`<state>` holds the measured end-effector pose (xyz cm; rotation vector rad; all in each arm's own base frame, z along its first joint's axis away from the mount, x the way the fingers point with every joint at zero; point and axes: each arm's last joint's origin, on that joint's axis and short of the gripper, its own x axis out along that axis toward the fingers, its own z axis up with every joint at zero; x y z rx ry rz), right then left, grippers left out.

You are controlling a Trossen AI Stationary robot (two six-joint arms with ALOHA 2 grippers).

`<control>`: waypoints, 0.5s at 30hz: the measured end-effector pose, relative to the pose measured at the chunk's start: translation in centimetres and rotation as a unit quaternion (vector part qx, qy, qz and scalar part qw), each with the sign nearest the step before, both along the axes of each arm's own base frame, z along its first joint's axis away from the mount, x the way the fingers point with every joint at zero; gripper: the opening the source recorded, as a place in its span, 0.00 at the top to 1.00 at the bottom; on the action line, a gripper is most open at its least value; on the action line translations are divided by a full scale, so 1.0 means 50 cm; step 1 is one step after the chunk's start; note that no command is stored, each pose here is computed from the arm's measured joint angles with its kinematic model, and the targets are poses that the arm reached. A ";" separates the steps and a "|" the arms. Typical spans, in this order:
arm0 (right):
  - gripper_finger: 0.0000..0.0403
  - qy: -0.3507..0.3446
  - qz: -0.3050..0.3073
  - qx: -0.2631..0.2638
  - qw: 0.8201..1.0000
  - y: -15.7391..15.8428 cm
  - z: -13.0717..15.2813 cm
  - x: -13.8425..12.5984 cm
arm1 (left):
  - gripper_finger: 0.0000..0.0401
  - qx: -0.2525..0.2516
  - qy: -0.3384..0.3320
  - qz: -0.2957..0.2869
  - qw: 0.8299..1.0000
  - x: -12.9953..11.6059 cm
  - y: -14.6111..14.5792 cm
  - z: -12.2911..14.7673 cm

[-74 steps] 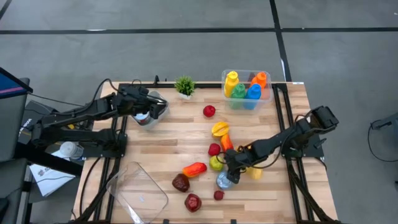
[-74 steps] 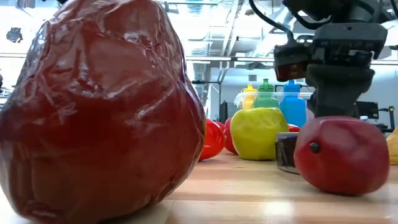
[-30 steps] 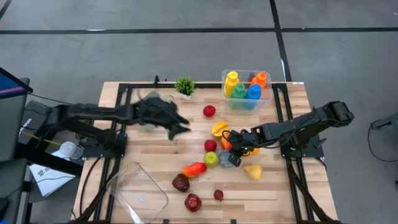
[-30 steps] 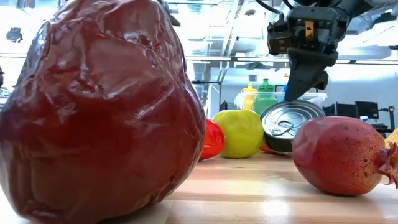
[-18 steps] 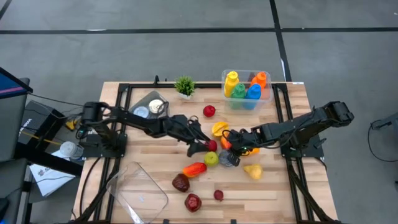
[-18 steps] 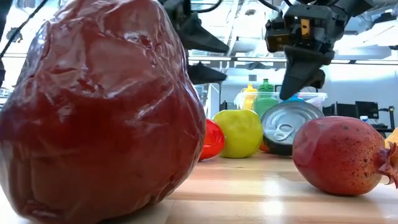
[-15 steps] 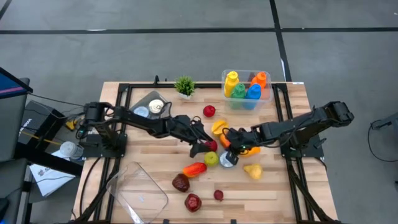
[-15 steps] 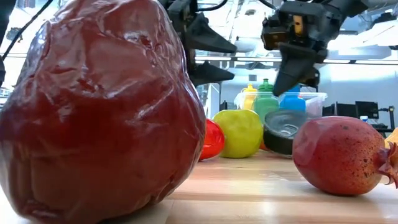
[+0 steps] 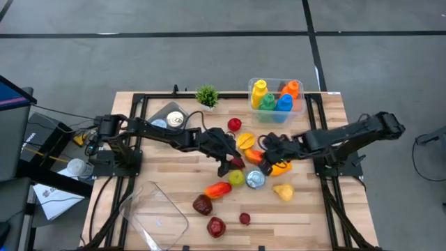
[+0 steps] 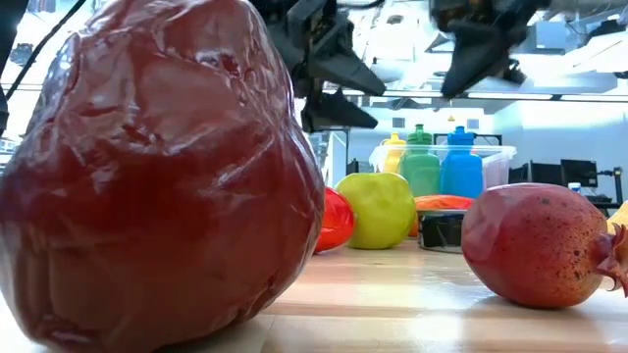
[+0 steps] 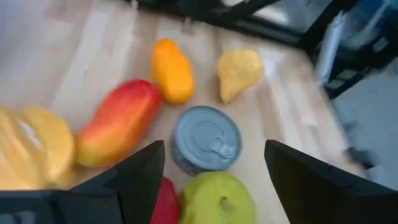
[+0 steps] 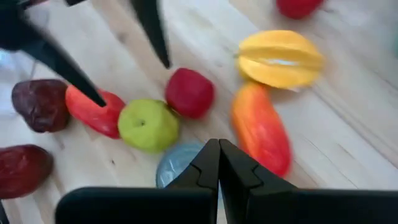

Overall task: Pick & Place Food Item
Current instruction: Put the blue tuna can into the gray bin

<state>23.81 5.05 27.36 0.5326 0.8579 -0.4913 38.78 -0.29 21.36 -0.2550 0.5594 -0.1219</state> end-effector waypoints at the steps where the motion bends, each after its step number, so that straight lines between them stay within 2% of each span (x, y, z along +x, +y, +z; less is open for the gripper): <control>1: 1.00 0.004 -0.014 -0.003 1.000 0.006 0.012 -0.012 | 0.33 0.029 0.004 -0.011 0.999 0.006 -0.007 0.012; 4: 1.00 0.009 -0.038 -0.010 0.999 0.024 0.037 -0.046 | 0.35 0.097 0.003 -0.062 0.993 0.024 -0.022 0.046; 7: 1.00 0.003 -0.054 -0.009 0.998 0.038 0.047 -0.072 | 0.36 0.107 0.009 -0.096 0.990 0.038 -0.022 0.051; 11: 1.00 -0.007 -0.040 -0.001 0.999 0.061 0.050 -0.083 | 0.36 0.119 0.027 -0.117 0.986 0.055 -0.014 0.012; 15: 1.00 0.016 -0.033 0.008 0.999 0.091 0.021 -0.062 | 0.36 0.111 0.083 -0.124 0.983 0.057 -0.017 -0.037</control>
